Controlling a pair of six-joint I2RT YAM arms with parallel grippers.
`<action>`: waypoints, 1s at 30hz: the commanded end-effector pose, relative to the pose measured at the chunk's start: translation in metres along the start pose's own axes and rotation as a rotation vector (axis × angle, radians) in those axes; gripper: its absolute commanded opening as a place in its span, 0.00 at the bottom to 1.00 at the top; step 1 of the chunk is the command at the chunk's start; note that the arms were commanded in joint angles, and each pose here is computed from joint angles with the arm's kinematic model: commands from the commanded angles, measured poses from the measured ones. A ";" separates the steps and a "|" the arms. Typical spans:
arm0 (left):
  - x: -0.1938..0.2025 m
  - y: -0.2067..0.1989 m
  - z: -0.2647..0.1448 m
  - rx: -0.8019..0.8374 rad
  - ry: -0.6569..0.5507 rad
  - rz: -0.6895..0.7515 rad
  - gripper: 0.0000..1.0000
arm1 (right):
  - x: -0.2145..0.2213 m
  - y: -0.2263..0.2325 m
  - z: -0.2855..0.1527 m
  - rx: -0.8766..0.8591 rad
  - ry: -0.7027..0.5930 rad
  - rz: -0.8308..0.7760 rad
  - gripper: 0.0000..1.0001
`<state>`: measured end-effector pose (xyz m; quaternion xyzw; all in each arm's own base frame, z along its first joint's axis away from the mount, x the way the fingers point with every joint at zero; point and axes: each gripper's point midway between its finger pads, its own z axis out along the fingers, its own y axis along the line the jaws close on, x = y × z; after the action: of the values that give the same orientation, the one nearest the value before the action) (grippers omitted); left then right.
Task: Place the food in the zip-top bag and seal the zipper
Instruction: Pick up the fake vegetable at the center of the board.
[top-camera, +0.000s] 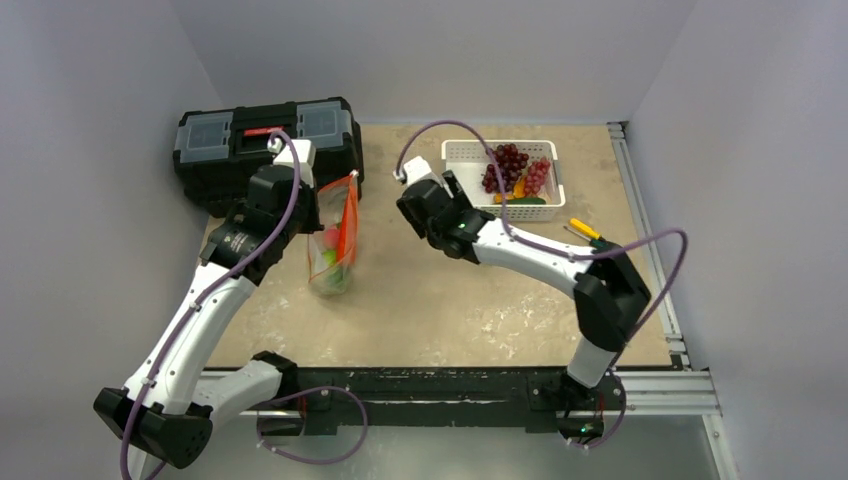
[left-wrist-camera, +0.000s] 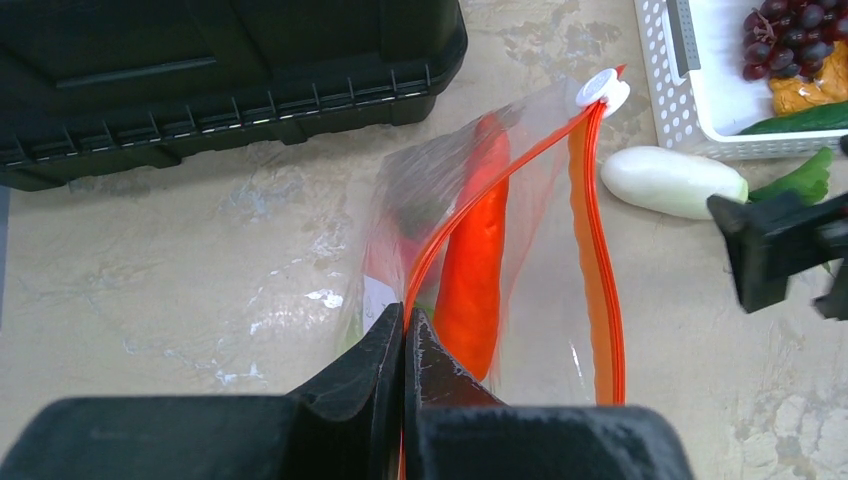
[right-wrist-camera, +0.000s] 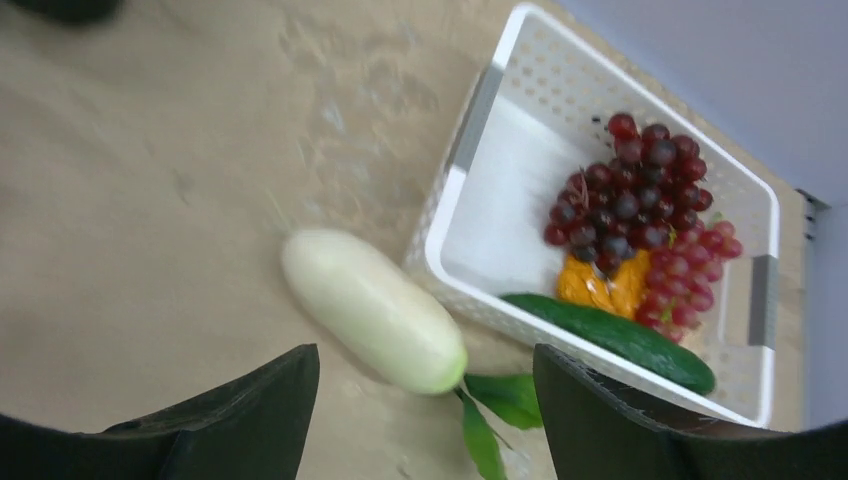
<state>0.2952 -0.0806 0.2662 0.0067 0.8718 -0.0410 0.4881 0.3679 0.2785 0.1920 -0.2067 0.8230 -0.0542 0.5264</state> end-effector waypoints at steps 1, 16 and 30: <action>-0.017 0.002 -0.003 -0.012 -0.059 -0.022 0.00 | 0.047 -0.020 0.004 0.147 0.213 -0.391 0.76; -0.018 0.002 -0.003 -0.009 -0.060 -0.022 0.00 | 0.092 0.030 0.065 0.134 0.219 -0.734 0.73; -0.017 0.001 -0.002 -0.005 -0.056 -0.023 0.00 | 0.109 0.035 0.097 0.257 0.165 -0.790 0.74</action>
<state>0.2954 -0.0800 0.2661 0.0059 0.8718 -0.0397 0.4882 0.3976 0.2787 0.0530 -0.4470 0.7095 -0.3649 0.4046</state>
